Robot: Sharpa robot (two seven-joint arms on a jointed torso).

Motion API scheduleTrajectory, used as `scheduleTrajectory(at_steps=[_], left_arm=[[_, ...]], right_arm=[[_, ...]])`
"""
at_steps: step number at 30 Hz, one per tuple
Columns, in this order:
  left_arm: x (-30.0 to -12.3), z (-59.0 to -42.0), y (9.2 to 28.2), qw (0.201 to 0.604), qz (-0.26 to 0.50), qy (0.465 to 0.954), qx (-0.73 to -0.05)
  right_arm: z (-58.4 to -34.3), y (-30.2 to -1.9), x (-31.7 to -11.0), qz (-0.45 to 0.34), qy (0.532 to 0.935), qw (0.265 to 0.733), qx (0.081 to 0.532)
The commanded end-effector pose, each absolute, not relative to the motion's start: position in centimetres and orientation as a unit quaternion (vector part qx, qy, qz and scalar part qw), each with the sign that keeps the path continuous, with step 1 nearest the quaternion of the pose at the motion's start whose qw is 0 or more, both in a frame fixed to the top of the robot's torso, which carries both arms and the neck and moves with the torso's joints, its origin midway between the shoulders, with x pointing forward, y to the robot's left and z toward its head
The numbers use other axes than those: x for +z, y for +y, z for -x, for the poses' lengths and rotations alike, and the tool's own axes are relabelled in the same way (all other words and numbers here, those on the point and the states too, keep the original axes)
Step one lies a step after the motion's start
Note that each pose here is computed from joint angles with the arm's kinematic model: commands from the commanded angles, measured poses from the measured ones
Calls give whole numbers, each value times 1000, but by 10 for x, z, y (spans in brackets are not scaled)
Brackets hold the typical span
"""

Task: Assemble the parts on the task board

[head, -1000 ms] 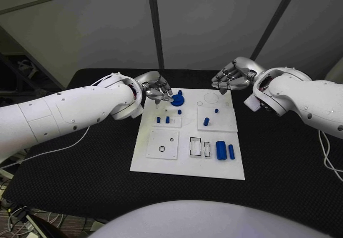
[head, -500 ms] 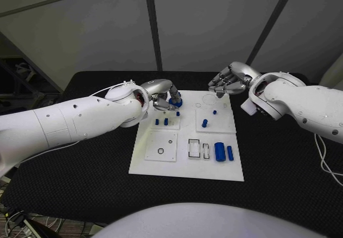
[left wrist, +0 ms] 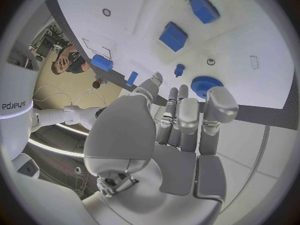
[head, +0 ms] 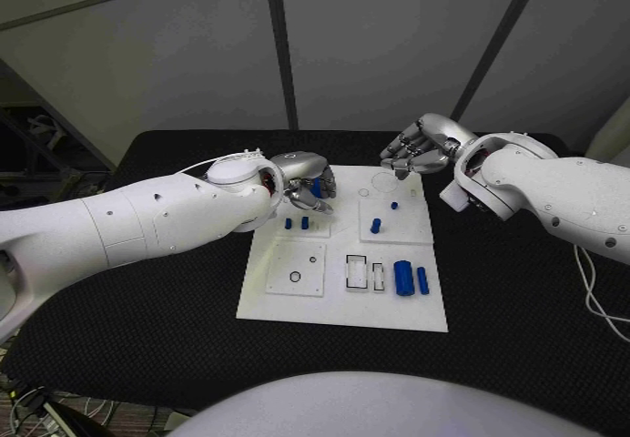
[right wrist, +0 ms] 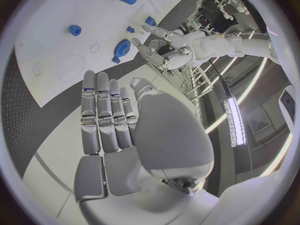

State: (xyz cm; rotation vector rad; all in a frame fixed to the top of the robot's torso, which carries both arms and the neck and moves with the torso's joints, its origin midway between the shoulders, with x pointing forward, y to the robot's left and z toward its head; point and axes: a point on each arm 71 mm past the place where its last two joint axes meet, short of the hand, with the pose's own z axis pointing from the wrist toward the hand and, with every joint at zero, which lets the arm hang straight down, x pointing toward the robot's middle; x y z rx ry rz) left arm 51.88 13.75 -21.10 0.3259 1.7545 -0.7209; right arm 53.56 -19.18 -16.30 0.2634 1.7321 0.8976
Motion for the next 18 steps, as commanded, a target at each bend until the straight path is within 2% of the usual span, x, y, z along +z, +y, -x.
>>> scheduleTrajectory(at_steps=[1,18], left_arm=[[-214,-519,135,560,-161,755,-300],[-217,-526,131,558,-166,761,-287]], right_arm=[[-536,-190,-161,-108,728,558,383],[-536,-187,-162,-106,730,555,385]])
